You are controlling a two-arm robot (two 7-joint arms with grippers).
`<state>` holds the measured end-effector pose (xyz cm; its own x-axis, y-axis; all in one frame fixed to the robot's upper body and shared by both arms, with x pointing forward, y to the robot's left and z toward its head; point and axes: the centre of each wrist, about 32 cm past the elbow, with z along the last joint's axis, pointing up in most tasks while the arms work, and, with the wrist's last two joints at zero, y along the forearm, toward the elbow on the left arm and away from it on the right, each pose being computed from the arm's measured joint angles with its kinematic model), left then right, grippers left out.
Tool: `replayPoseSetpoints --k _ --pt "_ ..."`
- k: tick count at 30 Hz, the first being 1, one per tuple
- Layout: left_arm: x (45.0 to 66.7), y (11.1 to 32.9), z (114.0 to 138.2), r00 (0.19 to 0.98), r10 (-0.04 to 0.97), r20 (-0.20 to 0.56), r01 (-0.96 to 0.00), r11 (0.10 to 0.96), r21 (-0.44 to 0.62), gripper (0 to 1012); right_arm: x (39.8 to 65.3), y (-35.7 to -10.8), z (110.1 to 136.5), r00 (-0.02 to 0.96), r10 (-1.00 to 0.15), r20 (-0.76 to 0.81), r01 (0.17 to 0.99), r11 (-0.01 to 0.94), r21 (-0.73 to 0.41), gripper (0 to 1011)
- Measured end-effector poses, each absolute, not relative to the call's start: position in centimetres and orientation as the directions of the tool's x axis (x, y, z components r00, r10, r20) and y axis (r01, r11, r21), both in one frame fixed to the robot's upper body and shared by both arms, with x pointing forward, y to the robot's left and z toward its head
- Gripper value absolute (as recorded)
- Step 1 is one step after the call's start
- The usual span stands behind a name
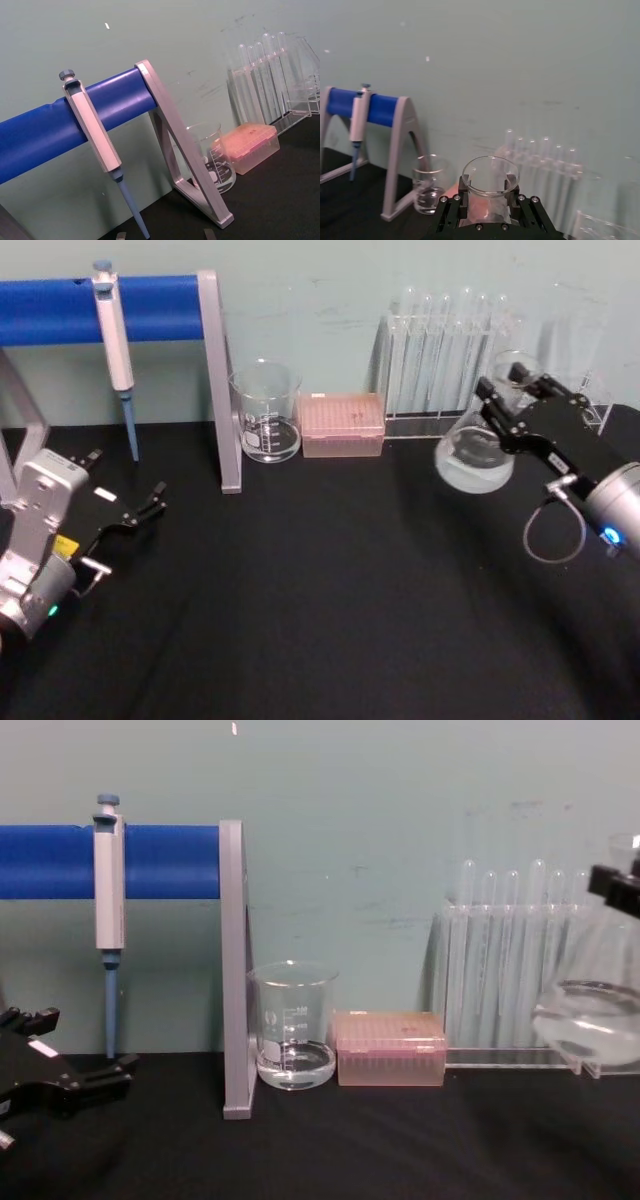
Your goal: Grasp the erlenmeyer flask with one hand, shake it three times, then place it back.
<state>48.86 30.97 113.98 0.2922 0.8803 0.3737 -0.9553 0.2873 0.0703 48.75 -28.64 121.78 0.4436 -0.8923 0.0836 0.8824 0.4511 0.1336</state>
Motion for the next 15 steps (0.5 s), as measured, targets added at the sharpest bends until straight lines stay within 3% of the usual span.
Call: replayPoseSetpoints --k 15 --pt "48.9 31.0 114.0 0.292 0.88 0.374 -0.955 0.287 0.07 1001 51.1 -24.6 121.4 0.631 -0.773 0.064 0.765 0.634 0.112 450"
